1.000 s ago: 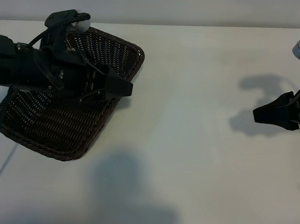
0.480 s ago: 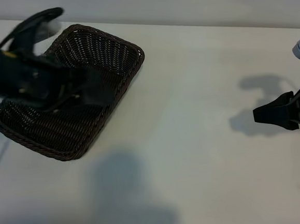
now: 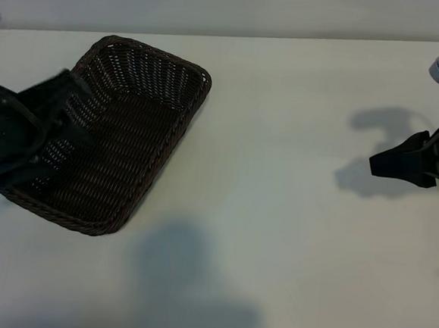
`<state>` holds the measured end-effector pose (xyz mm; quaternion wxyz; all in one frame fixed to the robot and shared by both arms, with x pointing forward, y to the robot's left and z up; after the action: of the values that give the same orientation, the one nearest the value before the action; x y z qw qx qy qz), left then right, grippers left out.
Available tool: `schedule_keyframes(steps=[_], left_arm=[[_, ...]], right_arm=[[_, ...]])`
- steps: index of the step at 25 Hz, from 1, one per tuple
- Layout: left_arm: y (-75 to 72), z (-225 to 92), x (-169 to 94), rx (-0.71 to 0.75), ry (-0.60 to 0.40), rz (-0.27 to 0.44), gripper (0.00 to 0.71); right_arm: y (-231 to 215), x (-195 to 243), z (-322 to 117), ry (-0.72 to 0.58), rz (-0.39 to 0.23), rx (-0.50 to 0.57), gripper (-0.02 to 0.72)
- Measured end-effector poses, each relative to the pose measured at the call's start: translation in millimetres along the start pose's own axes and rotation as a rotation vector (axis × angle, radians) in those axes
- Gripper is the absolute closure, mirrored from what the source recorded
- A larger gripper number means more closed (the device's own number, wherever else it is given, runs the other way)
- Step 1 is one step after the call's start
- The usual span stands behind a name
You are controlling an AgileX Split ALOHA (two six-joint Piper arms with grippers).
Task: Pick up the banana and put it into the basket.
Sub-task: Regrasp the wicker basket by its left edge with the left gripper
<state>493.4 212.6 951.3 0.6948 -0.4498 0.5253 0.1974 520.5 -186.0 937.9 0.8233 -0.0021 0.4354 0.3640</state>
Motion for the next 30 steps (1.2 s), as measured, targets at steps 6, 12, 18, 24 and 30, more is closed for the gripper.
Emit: schedule_keyframes(steps=[6, 12, 18, 24, 30], left_arm=[[13.9, 1, -1, -0.201, -0.011, 0.072, 0.147], [49.1, -3, -7, -0.214, -0.011, 0.261, 0.147], [48.4, 6, -4, -0.295, -0.067, 0.242, 0.147], [65.5, 12, 11, -0.298, -0.111, 0.303, 0.156], [66.3, 15, 36, -0.289, -0.109, 0.338, 0.180]], right_arm=[[0, 0, 1, -0.003, -0.001, 0.002, 0.267], [0, 0, 0, -0.002, 0.002, 0.003, 0.267], [0, 0, 0, -0.002, 0.002, 0.003, 0.267], [0, 0, 0, -0.002, 0.002, 0.003, 0.267], [0, 0, 0, -0.002, 0.002, 0.003, 0.267]])
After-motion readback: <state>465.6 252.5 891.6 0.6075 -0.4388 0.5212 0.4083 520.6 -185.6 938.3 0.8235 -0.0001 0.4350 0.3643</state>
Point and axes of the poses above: a point on each arm's last joint axis where the gripper is mounted, x pointing out along that axis toward the gripper, y along the wrist's bending axis when the last joint is at zero, z = x × y, the point moved 10 cm from there along x, pointing out along that axis toward the gripper, and after that the axes turned 13 degrees about -x, right-handed, at the moved point
